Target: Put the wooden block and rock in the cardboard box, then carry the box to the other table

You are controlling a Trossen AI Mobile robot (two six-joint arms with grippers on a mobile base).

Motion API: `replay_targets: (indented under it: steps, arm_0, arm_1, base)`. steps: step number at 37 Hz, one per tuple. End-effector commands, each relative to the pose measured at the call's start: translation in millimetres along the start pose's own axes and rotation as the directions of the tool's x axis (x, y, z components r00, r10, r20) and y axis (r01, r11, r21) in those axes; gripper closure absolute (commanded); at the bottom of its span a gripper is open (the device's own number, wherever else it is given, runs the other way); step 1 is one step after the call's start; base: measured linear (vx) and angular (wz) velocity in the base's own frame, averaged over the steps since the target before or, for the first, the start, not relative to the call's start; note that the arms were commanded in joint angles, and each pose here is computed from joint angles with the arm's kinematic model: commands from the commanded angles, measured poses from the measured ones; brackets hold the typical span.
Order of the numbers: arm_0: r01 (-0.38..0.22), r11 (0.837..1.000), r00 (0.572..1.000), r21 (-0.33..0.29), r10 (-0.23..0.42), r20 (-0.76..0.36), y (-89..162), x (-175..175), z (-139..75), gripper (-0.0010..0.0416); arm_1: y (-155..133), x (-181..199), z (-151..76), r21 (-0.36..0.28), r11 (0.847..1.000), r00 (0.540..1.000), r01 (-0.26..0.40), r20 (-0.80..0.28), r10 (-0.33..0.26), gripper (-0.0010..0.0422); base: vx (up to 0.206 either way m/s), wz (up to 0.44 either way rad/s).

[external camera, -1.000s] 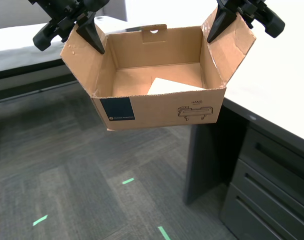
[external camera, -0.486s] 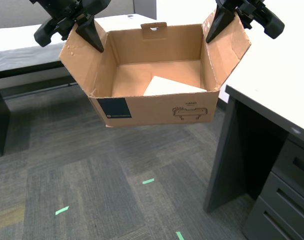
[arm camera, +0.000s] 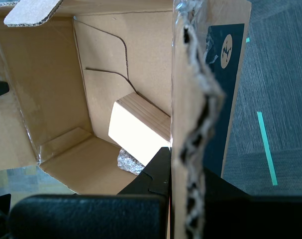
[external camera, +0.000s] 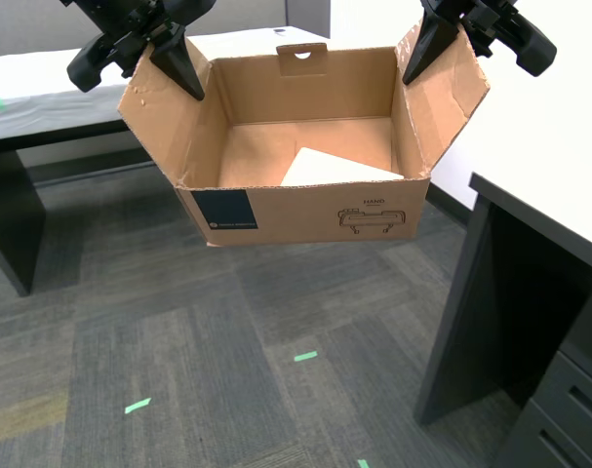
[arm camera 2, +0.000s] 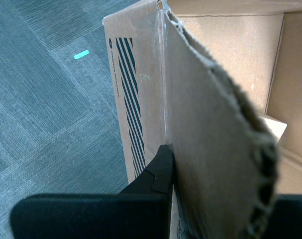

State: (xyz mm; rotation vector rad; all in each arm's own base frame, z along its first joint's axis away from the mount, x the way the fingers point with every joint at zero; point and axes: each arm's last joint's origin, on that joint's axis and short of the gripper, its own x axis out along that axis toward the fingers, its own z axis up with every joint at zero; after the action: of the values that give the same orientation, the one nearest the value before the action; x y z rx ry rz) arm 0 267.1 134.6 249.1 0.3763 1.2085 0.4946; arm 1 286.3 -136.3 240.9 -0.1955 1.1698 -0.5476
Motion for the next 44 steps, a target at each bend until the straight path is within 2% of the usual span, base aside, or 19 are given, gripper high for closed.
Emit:
replay_targets:
  steps: [1,13,24,34,44]
  arm_0:
    - [-0.020,1.000,1.000,-0.004,0.020,0.003,2.0,-0.5,0.7,0.0407]
    - [-0.009,1.000,1.000,-0.001,0.009,0.013,2.1,-0.3,1.2,0.0407]
    - [-0.008,1.000,1.000,-0.002,0.008,0.013,2.0,-0.4,1.2,0.0406]
    - [-0.007,1.000,1.000,-0.027,0.008,0.011,1.9,-0.4,0.9,0.0407]
    - [-0.001,0.997,1.000,-0.079,0.001,-0.004,1.1,-0.3,-0.5,0.0406]
  arm_1:
    - [-1.8,-0.4,0.5,-0.003,1.000,1.000,0.026,0.001,-0.026,0.0413]
    - [-2.1,-0.4,1.4,0.024,0.999,0.999,0.030,0.010,-0.030,0.0413]
    - [-2.2,-0.4,1.7,0.009,0.999,0.999,0.030,0.013,-0.031,0.0413]
    - [-1.9,-0.4,0.6,-0.011,1.000,1.000,0.028,0.002,-0.028,0.0413]
    - [-1.2,-0.4,-2.2,-0.024,0.999,0.999,0.021,-0.025,-0.021,0.0413]
  base:
    - [0.069,0.098]
    - [0.079,0.080]
    - [0.086,0.047]
    - [0.083,-0.003]
    - [0.112,-0.035]
